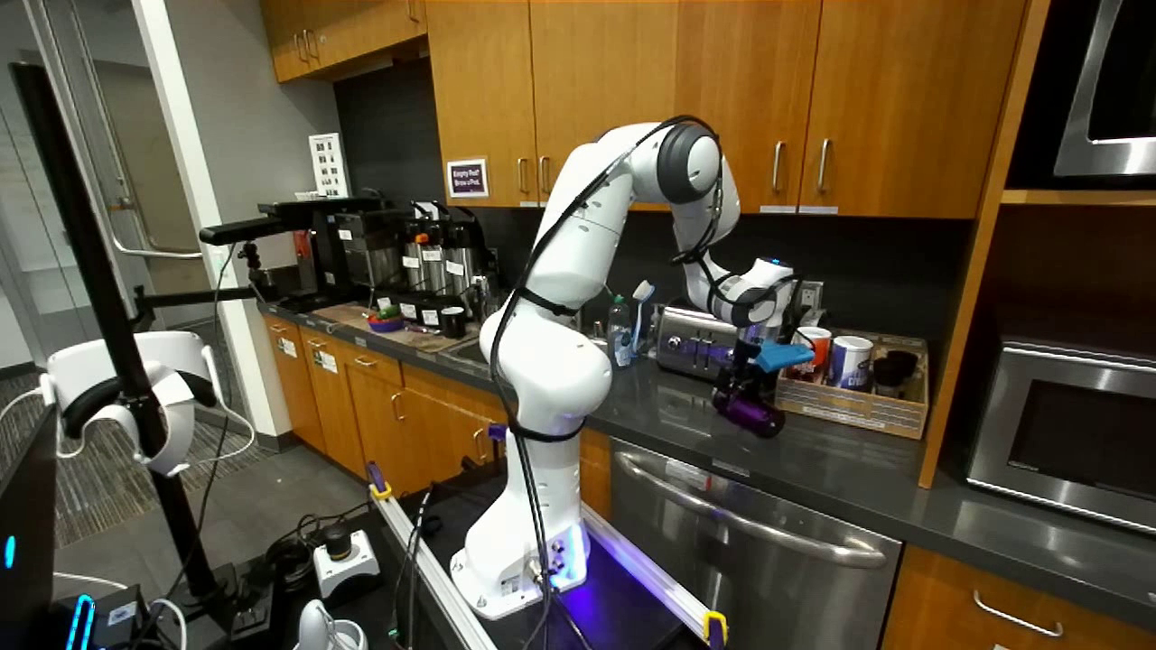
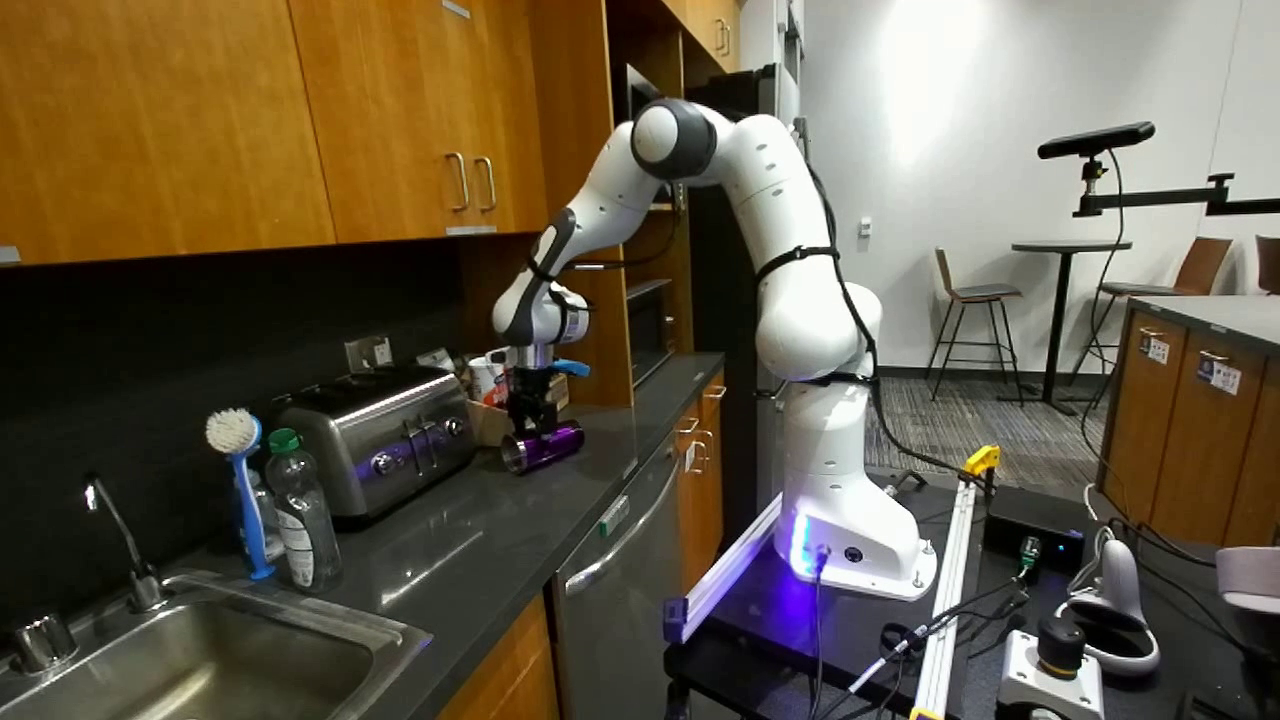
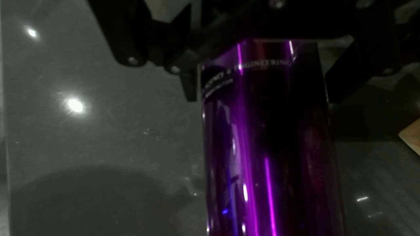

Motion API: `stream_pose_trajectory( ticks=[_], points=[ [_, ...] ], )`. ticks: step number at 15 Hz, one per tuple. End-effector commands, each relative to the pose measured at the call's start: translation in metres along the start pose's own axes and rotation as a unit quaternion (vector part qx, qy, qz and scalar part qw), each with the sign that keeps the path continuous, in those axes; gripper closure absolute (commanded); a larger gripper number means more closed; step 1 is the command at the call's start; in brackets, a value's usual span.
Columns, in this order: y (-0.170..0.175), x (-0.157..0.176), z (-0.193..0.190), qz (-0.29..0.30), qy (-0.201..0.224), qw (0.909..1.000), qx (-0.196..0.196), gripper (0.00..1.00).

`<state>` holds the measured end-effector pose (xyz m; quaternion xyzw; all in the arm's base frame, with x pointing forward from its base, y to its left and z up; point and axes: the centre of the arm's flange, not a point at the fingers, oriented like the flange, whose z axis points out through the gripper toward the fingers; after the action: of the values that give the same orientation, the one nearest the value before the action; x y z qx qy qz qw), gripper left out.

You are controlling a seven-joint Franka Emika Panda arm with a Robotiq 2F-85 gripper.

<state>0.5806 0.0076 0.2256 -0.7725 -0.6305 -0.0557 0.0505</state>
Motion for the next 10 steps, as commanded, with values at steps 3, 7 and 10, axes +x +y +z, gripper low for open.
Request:
stream_pose_trajectory(
  ticks=[3,7,10],
  points=[
    [0.0089,0.0009,0.0047,-0.007,-0.004,1.0000,0.003,0.00],
    [0.0136,0.0012,0.0103,-0.007,-0.012,0.9998,0.012,0.00],
    [0.0156,0.0007,0.0120,-0.008,-0.013,0.9997,0.021,0.19]
  ],
)
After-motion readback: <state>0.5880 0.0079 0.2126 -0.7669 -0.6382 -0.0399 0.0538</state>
